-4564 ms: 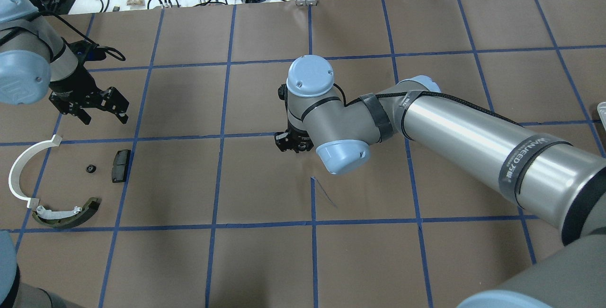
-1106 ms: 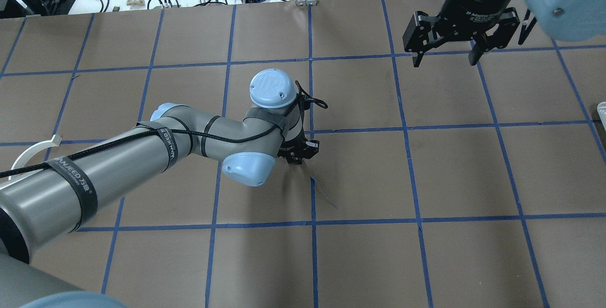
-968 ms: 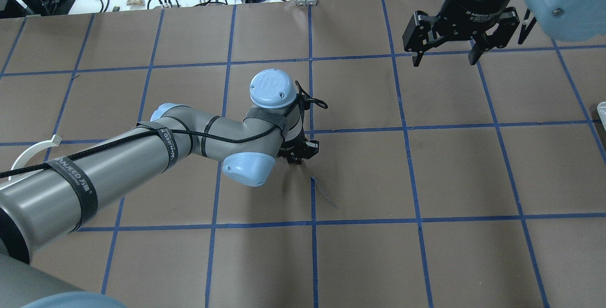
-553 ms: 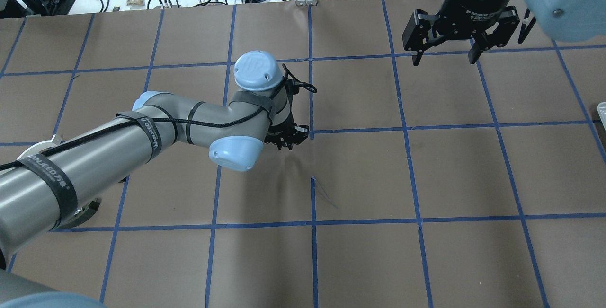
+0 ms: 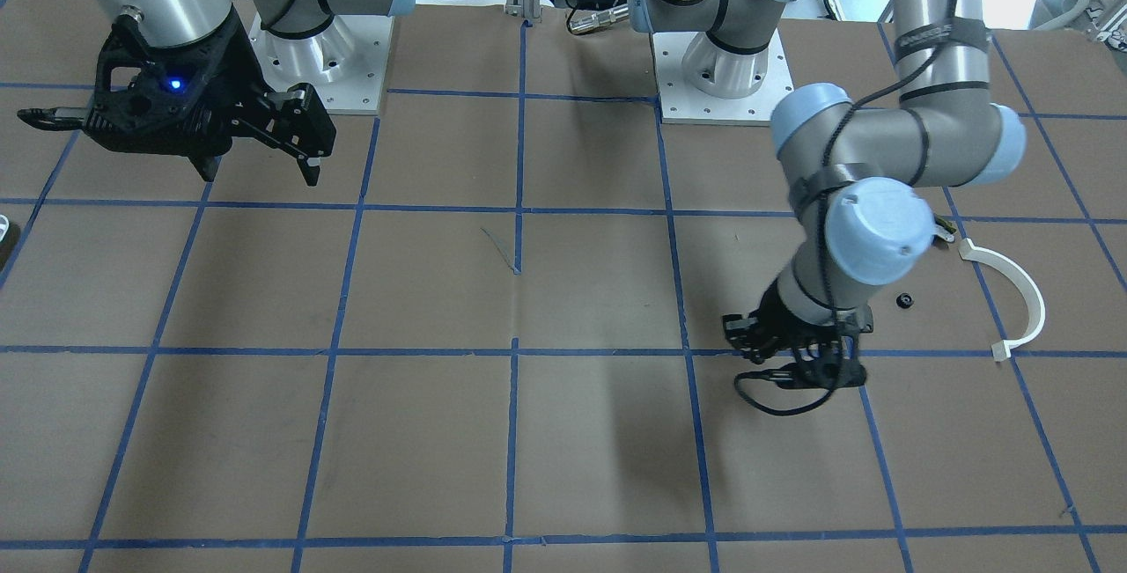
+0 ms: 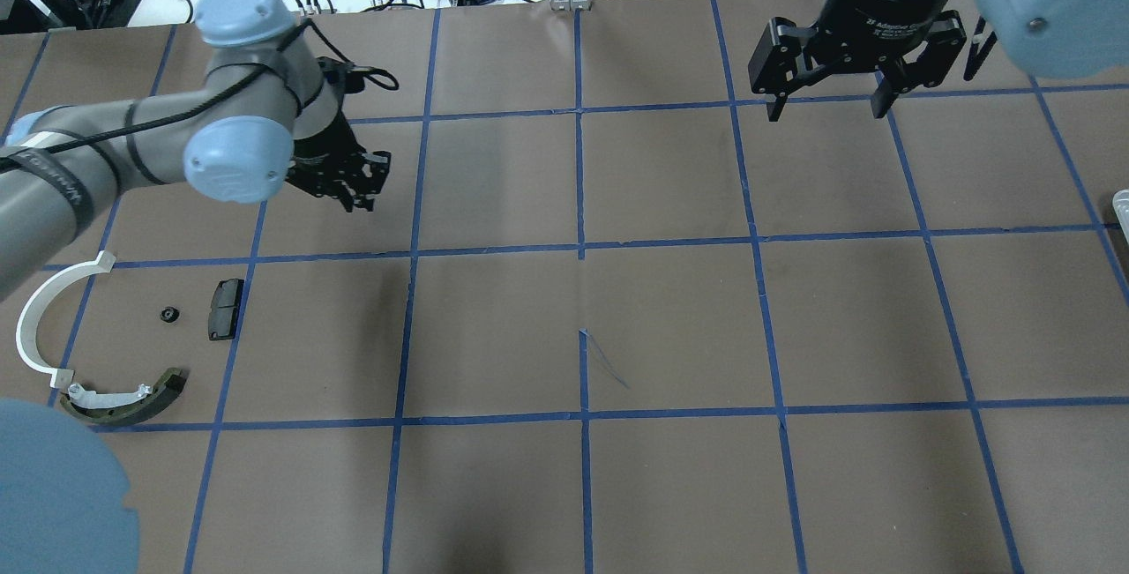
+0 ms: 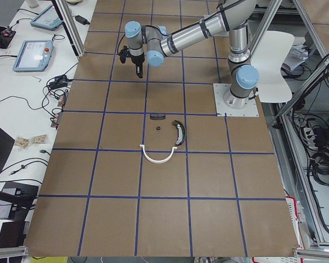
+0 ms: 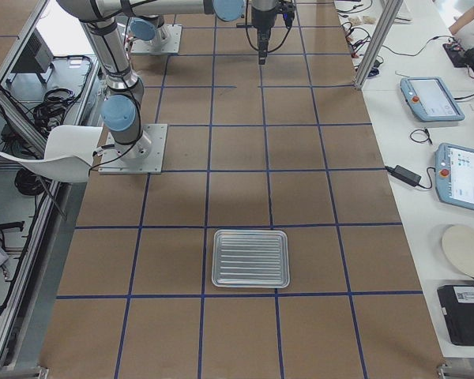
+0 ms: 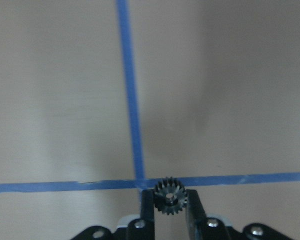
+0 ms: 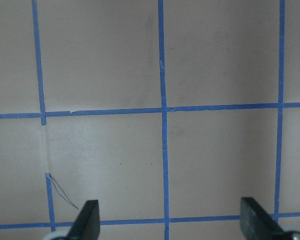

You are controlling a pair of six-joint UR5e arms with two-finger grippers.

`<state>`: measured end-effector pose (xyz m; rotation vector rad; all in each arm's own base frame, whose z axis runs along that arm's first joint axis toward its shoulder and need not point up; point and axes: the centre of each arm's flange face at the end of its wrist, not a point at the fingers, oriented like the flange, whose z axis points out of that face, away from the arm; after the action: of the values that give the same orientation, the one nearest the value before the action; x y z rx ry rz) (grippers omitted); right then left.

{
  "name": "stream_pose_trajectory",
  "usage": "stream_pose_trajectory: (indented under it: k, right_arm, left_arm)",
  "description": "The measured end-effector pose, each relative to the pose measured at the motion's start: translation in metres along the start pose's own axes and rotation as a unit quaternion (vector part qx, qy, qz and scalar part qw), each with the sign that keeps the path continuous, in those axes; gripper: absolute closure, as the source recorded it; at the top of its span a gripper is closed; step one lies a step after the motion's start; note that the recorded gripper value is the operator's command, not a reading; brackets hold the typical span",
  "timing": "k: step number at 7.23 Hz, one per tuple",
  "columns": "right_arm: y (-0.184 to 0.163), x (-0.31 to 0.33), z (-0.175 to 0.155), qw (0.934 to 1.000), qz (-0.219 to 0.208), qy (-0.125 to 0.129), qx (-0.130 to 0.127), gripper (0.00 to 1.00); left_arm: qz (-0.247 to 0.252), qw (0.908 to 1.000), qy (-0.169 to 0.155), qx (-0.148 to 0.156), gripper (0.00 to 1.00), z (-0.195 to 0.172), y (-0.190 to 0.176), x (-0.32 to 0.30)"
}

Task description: Place bearing gear from tray to pile

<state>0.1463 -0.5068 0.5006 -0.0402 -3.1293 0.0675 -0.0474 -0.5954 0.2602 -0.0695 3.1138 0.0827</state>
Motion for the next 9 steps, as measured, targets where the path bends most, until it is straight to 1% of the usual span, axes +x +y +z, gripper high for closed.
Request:
stream_pose_trajectory:
  k: [2, 3, 4, 6, 9]
  right_arm:
    - [0.000, 0.000, 0.000, 1.0000, 0.000, -0.001, 0.000, 0.00]
    - [0.000, 0.000, 0.000, 1.0000, 0.000, 0.000, 0.000, 0.00]
    - [0.001, 0.000, 0.000, 1.0000, 0.000, 0.000, 0.001, 0.00]
    - [0.002, 0.000, 0.001, 1.0000, 0.000, 0.000, -0.001, 0.00]
    - [0.007, 0.000, 0.003, 1.0000, 0.000, -0.001, -0.003, 0.00]
  left_arm:
    - [-0.011, 0.9997, 0.000, -0.023, 1.00, 0.014, 0.007, -0.117]
    - [-0.003, 0.9995, 0.004, -0.032, 1.00, 0.021, 0.016, -0.168]
    - [0.002, 0.9992, 0.011, -0.039, 1.00, 0.030, 0.025, -0.207]
    - [0.010, 0.9983, 0.026, -0.051, 1.00, 0.055, 0.049, -0.254]
    - [0.016, 0.9980, 0.030, -0.053, 1.00, 0.072, 0.067, -0.275]
